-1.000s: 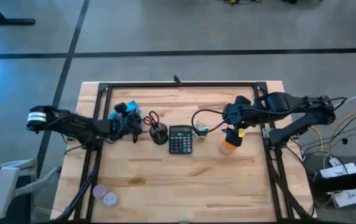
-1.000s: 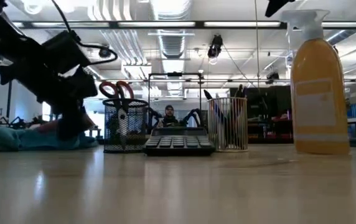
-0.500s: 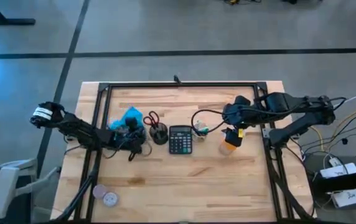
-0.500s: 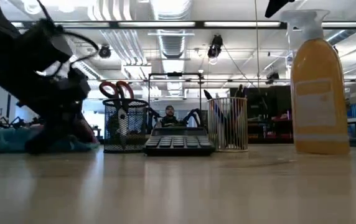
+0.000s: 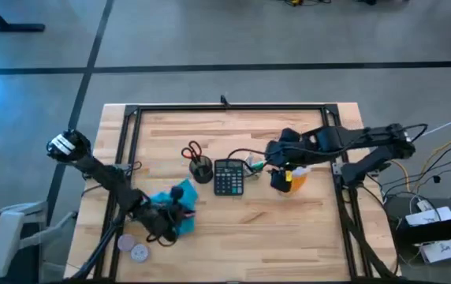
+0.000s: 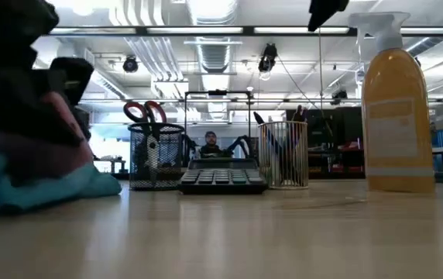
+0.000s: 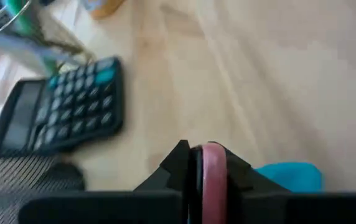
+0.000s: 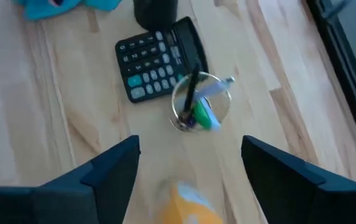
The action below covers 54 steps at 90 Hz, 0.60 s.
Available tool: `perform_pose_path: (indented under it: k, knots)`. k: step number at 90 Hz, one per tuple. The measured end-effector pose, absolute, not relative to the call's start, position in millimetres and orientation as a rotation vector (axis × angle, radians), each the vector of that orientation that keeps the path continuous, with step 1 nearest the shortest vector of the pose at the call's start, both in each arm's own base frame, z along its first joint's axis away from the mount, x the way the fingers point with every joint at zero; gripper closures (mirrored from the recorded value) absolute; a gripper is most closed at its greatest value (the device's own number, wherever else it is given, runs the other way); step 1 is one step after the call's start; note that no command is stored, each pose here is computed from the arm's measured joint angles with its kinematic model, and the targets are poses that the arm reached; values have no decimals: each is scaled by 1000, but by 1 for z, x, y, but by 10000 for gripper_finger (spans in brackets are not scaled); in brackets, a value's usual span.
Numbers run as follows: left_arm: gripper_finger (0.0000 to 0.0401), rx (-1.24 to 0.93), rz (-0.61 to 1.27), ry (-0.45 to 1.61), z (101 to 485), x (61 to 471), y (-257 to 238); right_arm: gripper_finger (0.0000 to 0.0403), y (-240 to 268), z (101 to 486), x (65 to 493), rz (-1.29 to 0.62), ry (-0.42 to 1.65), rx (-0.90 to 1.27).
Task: Apply microfiber cloth
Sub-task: Wipe the front and back of the cellphone with the blue microfiber cloth
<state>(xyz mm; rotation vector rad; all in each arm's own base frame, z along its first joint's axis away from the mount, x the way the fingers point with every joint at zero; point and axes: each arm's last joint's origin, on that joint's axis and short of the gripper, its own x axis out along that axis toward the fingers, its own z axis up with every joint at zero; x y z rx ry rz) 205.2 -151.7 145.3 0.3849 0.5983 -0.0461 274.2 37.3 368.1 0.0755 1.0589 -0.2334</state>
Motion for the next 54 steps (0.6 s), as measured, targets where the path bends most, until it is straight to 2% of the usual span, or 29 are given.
perform_pose_path:
  k: [25,40,54]
  knots:
    - [377,503,-28,855,159,229,-176,156,64,334,307,-162,1131,-30]
    - [350,470,-122,1011,165,232,-184,171,81,310,331,-118,1142,-79]
    - [321,393,-82,1062,176,231,-185,187,92,284,346,-97,1194,-121]
